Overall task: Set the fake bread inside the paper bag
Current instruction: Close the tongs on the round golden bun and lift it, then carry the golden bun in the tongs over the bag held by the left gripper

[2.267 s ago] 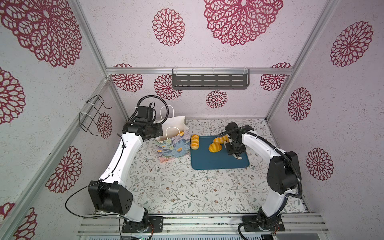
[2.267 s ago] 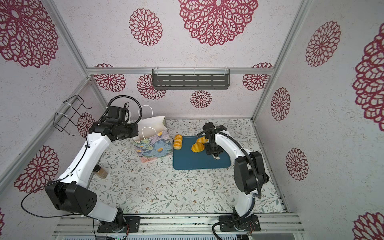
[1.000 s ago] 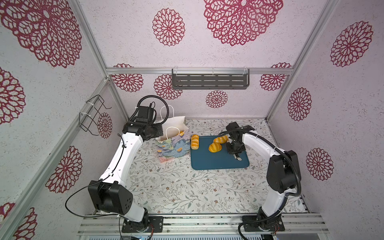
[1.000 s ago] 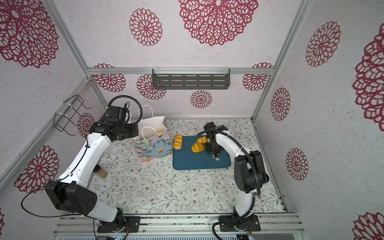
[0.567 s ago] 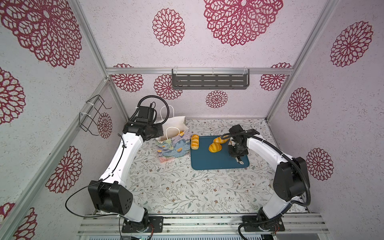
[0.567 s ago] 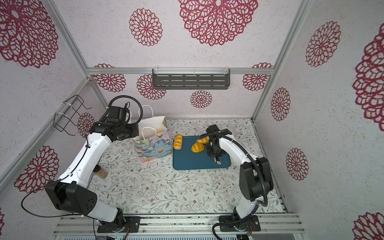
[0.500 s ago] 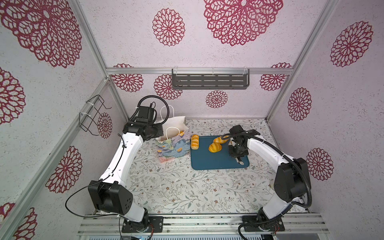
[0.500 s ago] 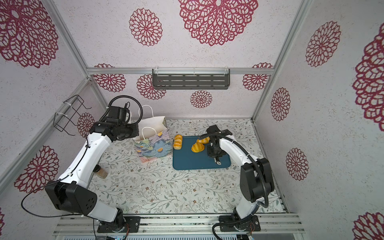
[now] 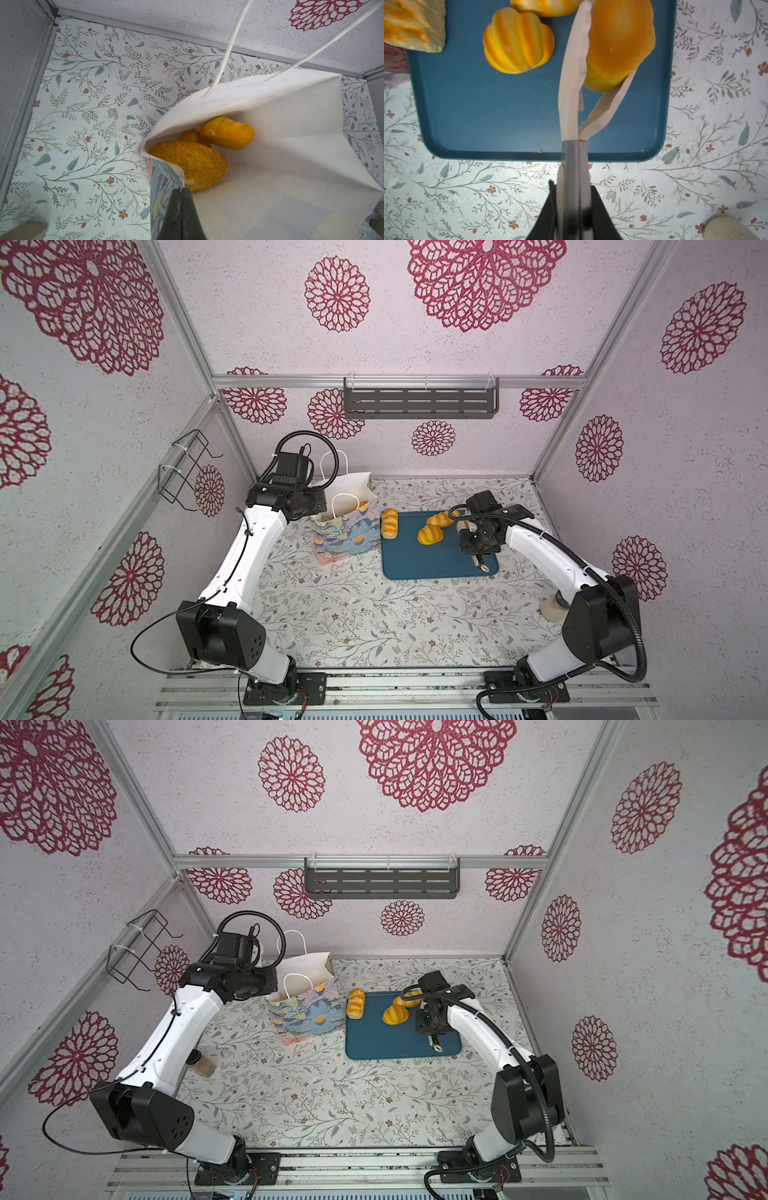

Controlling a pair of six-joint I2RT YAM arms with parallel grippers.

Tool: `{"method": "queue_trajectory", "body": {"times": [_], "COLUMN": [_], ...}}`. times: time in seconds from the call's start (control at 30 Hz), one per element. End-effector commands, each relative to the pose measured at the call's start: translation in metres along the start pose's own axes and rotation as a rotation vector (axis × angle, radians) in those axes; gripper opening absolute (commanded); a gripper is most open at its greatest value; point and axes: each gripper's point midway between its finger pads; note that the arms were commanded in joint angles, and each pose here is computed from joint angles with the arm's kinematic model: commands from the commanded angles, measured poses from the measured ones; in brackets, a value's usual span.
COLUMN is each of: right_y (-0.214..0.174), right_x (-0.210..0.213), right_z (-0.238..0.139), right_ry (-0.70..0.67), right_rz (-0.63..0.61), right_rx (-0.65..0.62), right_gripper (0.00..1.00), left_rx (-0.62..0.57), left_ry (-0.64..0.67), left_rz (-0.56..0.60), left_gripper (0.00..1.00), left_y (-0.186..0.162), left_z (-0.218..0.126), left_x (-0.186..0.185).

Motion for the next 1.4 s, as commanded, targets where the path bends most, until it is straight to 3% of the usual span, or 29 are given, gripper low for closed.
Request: {"method": "queue_trajectory", "body": {"times": [0.0, 0.93, 1.37], "right_y": [0.013, 0.010, 0.017], "right_x": [0.007, 0.029, 0.058], "right_z": [-0.022, -0.072, -0.118], "right_ry": [0.068, 0.301, 0.442], "right_rz": [0.053, 0.107, 0.068], "right_rx": [-0.104, -0.334, -0.432], "right_gripper": [0.00, 0.00, 0.00], "left_rx": [0.034, 0.027, 0.012], "left_ry": [0.004, 0.023, 0.074], "left_rz": [0.028, 0.036, 0.046], "left_gripper": [0.00, 0.00, 0.00], "left_y": [-0.011, -0.011, -0.009], "left_z": [0.003, 0.002, -0.002], "left_x": [-0.002, 0.001, 0.010]}}
Point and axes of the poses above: each gripper's point midway between its finger pads, its own z axis out along the fingers, its own x axis along the line the jaws close on, y = z × x, and after that the axes turned 1 degree about z, right-handed
